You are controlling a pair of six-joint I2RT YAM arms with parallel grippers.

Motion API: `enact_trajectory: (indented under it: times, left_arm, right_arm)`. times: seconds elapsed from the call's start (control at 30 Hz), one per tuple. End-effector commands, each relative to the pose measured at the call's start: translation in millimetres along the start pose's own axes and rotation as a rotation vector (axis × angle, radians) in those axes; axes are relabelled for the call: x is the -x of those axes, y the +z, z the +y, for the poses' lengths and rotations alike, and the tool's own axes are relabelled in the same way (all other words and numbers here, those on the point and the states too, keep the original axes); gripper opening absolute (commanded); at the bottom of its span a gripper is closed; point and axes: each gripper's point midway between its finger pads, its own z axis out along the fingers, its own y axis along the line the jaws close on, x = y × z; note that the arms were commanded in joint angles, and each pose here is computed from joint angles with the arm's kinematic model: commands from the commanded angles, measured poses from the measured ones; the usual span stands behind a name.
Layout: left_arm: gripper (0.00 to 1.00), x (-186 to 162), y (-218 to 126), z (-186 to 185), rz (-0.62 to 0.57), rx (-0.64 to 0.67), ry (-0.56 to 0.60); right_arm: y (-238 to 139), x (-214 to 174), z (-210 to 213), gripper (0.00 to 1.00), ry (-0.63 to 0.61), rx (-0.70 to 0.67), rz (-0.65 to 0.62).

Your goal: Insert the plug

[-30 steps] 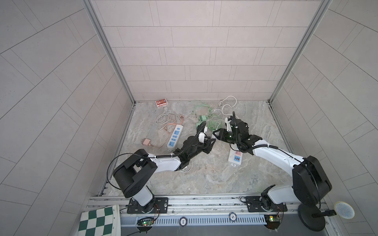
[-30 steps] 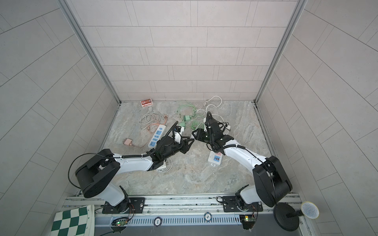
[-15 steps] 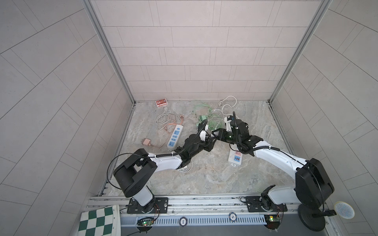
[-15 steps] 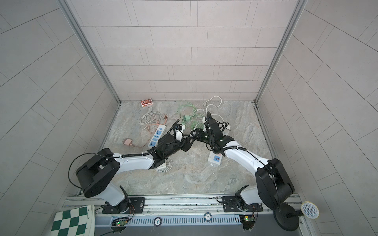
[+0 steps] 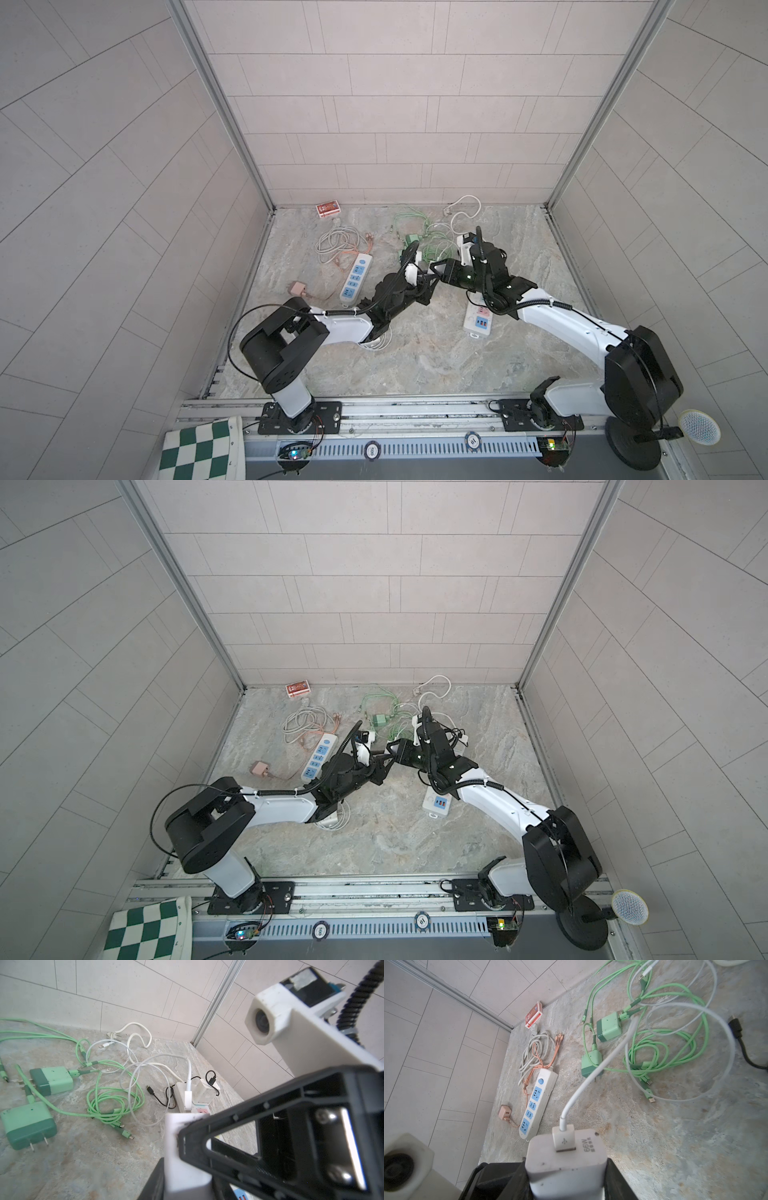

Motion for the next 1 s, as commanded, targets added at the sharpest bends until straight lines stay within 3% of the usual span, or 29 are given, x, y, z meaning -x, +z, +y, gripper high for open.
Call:
enact_trajectory:
  times: [0.0, 0.07, 0.17, 0.3, 0.47, 0.57, 0.63, 0.77, 0.97]
  left_arm:
    - [0.16, 24.7, -2.7, -19.5, -0.110, -0.076, 0.073]
    - [0.14, 22.3, -3.3, -18.8, -0.100, -0.074, 0.089]
    - [0.13, 17.2, -3.7, -20.3, -0.076, -0.087, 0.107]
    - [0.11, 10.2, -7.0, -24.7, -0.038, -0.112, 0.134]
    - [0.10, 2.9, -15.6, -25.6, 0.050, -0.141, 0.238]
    - [0.12, 14.0, -24.9, -23.7, 0.067, -0.242, 0.210]
    - [0.12, 22.5, -28.2, -13.7, 0.085, -0.241, 0.198]
    - [0.10, 12.9, -33.0, -14.7, 0.218, -0.295, 0.282]
    - [0.10, 9.7, -41.7, -10.8, 0.321, -0.411, 0.311]
  right_arm:
    - [-6.5, -14.5, 4.1, 0.40, 0.007, 0.021, 0.047]
    - [-9.0, -13.5, 4.3, 0.43, 0.002, 0.021, 0.039]
    - [-14.3, -3.9, 4.6, 0.63, -0.008, 0.015, 0.002]
    - [-30.0, 20.4, -1.7, 0.71, -0.015, 0.000, -0.079]
    - [-55.2, 37.2, -17.5, 0.74, -0.031, -0.002, -0.066]
    - [-66.9, 32.3, -27.0, 0.74, -0.083, 0.011, 0.001]
    - [-73.2, 26.1, -34.7, 0.73, -0.115, 0.020, 0.039]
    - [-82.1, 12.1, -36.0, 0.72, -0.229, 0.053, 0.097]
    - [-82.0, 11.4, -8.7, 0.68, -0.340, 0.226, 0.076]
